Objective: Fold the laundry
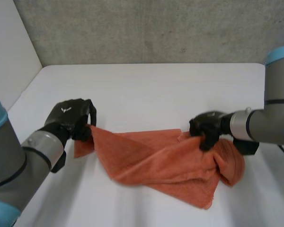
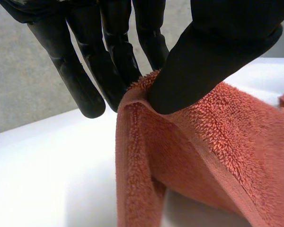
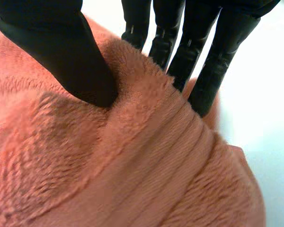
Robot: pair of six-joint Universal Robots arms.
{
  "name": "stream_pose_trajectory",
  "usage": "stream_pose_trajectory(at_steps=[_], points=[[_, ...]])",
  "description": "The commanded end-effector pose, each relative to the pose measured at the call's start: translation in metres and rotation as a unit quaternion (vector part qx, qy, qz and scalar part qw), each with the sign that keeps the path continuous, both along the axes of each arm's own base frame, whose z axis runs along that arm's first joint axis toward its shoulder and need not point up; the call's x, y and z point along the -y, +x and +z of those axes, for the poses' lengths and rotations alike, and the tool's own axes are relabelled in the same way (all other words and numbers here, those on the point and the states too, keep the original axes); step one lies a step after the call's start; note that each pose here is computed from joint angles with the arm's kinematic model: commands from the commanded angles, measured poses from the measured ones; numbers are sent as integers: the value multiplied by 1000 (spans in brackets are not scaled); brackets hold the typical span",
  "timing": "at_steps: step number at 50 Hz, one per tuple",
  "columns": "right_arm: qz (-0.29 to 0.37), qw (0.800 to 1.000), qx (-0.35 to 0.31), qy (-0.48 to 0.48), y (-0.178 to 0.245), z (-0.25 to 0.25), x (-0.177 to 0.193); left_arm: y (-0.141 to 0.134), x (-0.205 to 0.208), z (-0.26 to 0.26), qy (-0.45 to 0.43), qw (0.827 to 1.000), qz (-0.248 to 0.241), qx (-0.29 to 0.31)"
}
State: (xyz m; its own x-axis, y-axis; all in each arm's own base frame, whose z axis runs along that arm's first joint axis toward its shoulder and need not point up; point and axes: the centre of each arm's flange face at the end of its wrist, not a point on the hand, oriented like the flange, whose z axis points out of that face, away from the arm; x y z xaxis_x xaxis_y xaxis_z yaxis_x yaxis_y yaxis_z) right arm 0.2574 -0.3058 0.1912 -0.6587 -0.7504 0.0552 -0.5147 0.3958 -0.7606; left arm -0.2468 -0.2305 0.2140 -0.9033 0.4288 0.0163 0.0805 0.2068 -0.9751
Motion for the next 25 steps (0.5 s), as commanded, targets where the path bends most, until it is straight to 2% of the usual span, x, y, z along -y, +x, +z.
stream_pose_trajectory(at_steps=[1,2,4,5,6,7,8,9,10,11,12,14,16,17,18,19,20,21,23,24,25], points=[[-54,972,63,-222,4,94,44,-15,49,44,-101,995,4,-1],[-55,971,63,-222,4,94,44,-15,49,44,-101,995,4,-1],[-97,915,129,-370,0,163,56,-14,78,100,-204,978,32,-20],[-97,915,130,-370,0,164,56,-14,78,100,-205,978,32,-20],[-112,877,167,-437,-3,197,55,-12,86,128,-256,965,52,-40],[-125,841,195,-490,-8,224,51,-12,86,128,-256,964,52,-40],[-125,840,195,-490,-8,224,51,-8,94,156,-309,946,75,-63],[-129,814,215,-524,-12,240,46,-3,97,180,-356,925,97,-86],[-129,814,215,-525,-12,240,46,-3,97,180,-357,925,97,-86],[-128,800,222,-542,-14,246,39,1,99,192,-386,910,114,-101],[-125,797,224,-547,-16,244,35,5,99,204,-412,896,123,-113],[-122,796,224,-548,-16,240,29,6,97,207,-421,890,127,-118],[-121,803,221,-540,-17,232,25,6,95,202,-413,895,125,-115],[-118,812,217,-529,-17,221,22,8,95,189,-393,905,126,-104],[-113,822,211,-517,-17,210,20,8,95,189,-393,905,126,-103],[-113,822,211,-517,-17,210,20,8,94,174,-370,916,126,-92],[-109,833,202,-503,-16,197,18,9,94,157,-346,926,127,-81],[-109,833,202,-503,-16,197,18,9,94,156,-346,926,127,-81],[-103,862,172,-466,-16,159,16,11,89,117,-287,948,126,-51],[-103,862,172,-465,-16,159,16,11,89,116,-286,948,126,-51],[-99,875,157,-446,-17,142,14,13,85,96,-257,958,125,-37]])
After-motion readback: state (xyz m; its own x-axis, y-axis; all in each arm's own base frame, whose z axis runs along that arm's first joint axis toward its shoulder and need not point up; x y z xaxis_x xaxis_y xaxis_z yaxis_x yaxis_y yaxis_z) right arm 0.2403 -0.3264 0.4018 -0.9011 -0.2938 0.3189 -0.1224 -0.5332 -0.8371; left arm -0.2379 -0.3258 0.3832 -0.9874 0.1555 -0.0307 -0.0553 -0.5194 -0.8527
